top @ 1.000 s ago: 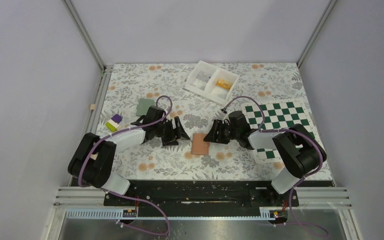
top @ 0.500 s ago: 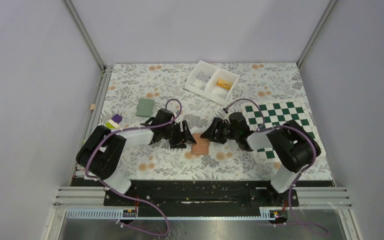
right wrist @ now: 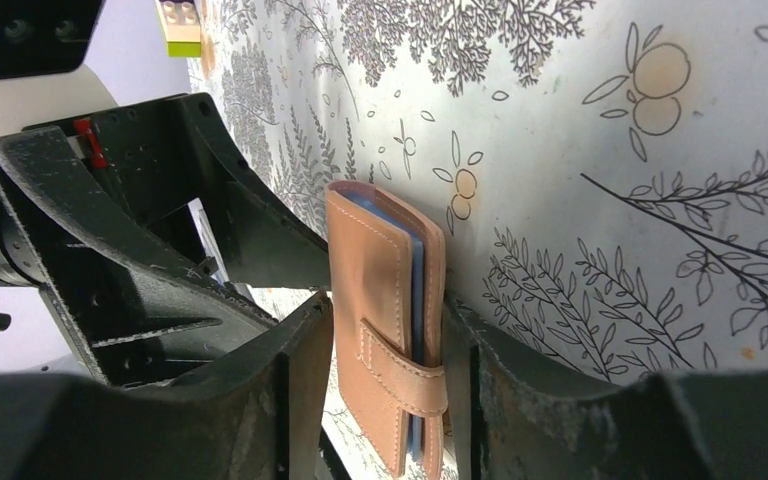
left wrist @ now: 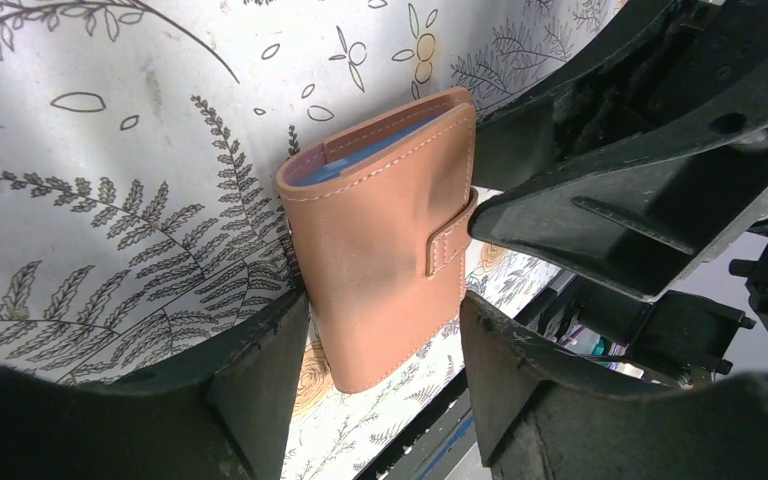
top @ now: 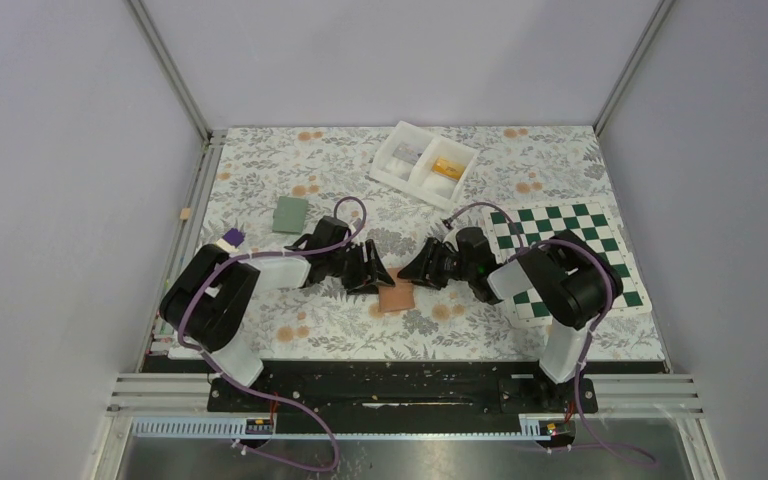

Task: Take the credit cards out of the card holder
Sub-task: Open the card holder at the center of the board.

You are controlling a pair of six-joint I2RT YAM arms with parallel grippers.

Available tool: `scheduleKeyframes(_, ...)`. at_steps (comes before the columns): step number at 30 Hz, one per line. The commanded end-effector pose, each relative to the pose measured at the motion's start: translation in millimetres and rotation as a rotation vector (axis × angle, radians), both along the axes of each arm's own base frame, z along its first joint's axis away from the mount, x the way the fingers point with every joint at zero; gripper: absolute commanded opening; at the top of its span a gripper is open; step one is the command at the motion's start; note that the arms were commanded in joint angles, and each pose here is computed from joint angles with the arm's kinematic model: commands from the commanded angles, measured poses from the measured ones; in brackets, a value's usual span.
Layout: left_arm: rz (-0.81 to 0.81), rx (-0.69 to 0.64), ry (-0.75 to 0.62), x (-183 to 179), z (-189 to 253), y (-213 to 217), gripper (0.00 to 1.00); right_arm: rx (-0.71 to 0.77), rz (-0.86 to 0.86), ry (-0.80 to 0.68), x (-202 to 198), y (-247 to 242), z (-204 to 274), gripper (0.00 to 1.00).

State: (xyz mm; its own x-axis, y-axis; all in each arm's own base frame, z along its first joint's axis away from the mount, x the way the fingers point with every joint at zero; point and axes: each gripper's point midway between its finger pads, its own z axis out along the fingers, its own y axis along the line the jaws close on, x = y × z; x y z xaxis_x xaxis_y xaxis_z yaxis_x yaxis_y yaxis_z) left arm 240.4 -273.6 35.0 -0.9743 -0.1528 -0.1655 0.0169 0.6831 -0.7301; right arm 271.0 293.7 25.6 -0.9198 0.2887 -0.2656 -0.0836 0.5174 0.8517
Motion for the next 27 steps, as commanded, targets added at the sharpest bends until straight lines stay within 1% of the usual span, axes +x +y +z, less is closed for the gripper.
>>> scheduleKeyframes(1, -0.004, 0.034, 0.018, -2, -13, 2, 0.57, 0.05, 0.025, 0.019, -5, 4, 1, 0.48)
scheduleKeyframes(5, -0.007, 0.036, 0.02, -4, -14, 2, 0.56, 0.054, 0.033, 0.025, -6, 5, 0, 0.44)
scheduleKeyframes(10, -0.007, 0.031, 0.02, -5, -13, 1, 0.53, 0.087, 0.042, 0.029, -6, 9, 3, 0.42)
scheduleKeyframes(12, -0.007, 0.032, 0.019, -6, -13, 1, 0.53, 0.092, 0.044, 0.027, -6, 9, 4, 0.39)
scheduleKeyframes(13, -0.008, 0.032, 0.021, -6, -13, 1, 0.53, 0.095, 0.043, 0.026, -6, 9, 4, 0.35)
scheduleKeyframes(16, 0.001, 0.026, 0.016, -7, -9, 2, 0.53, 0.116, 0.031, 0.004, -3, 5, 12, 0.05)
scheduleKeyframes(17, 0.003, 0.02, 0.008, -8, -5, 2, 0.53, 0.13, 0.023, -0.01, -1, 2, 18, 0.0)
scheduleKeyframes(19, 0.009, 0.013, -0.011, -8, 7, 4, 0.58, 0.157, 0.015, -0.037, 3, -6, 33, 0.0)
scheduleKeyframes(23, -0.008, 0.008, -0.112, -7, 47, 9, 0.68, 0.196, 0.061, -0.124, 4, -18, 75, 0.0)
scheduleKeyframes(27, -0.052, -0.073, -0.227, -9, 99, 9, 0.72, 0.202, 0.145, -0.225, -10, -22, 115, 0.0)
